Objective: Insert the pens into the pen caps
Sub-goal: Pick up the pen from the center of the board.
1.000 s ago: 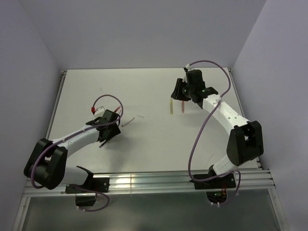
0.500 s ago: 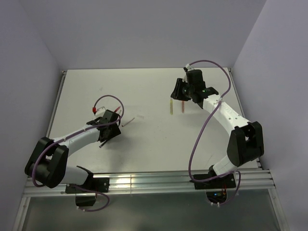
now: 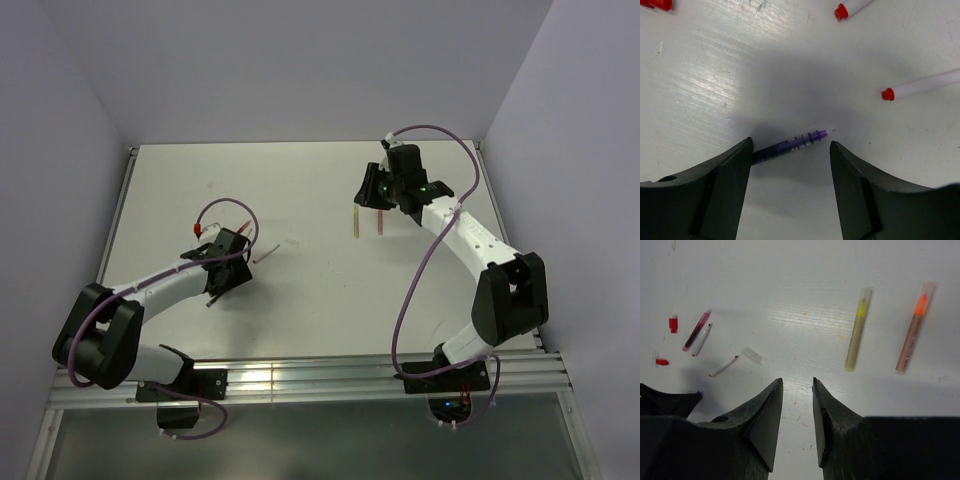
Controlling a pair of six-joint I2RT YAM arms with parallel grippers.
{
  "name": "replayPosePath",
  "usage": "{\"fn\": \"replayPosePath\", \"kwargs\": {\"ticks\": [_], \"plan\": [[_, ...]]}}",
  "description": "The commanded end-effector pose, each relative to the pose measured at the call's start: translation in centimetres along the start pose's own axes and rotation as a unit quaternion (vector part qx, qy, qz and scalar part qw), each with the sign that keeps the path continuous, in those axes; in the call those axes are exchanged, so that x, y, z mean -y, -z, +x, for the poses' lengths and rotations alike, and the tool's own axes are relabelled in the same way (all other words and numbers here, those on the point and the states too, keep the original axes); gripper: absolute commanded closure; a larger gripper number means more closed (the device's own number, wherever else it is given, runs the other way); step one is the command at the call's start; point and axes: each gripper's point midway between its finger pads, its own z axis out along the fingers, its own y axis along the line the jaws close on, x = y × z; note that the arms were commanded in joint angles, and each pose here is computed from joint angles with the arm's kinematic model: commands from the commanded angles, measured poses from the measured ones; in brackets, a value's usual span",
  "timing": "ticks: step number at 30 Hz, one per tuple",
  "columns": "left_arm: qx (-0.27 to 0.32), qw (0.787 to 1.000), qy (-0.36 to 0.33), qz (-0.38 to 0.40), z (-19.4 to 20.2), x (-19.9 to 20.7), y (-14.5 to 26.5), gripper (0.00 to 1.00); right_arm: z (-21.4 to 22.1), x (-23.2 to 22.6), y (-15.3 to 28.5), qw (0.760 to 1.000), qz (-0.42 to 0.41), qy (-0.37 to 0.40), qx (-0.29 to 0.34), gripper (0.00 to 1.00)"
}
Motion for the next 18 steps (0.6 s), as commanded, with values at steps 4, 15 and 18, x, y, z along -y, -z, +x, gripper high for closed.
{"fn": "replayPosePath", "kwargs": {"ticks": [4, 15, 18], "plan": [[-0.006, 1.000, 0.002, 0.008, 0.11, 0.53, -0.42, 0.33, -1.64, -1.59, 1.30, 0.999, -0.026, 0.008, 0.034, 0.62], [-0.017, 1.000, -0.002, 0.006, 0.49, 0.66, -0.73, 0.35, -1.51, -1.54, 1.07, 0.999, -0.026, 0.008, 0.030, 0.62], [-0.019, 1.000, -0.004, 0.006, 0.60, 0.68, -0.85, 0.35, -1.54, -1.56, 1.12, 0.999, -0.026, 0.009, 0.031, 0.62]]}}
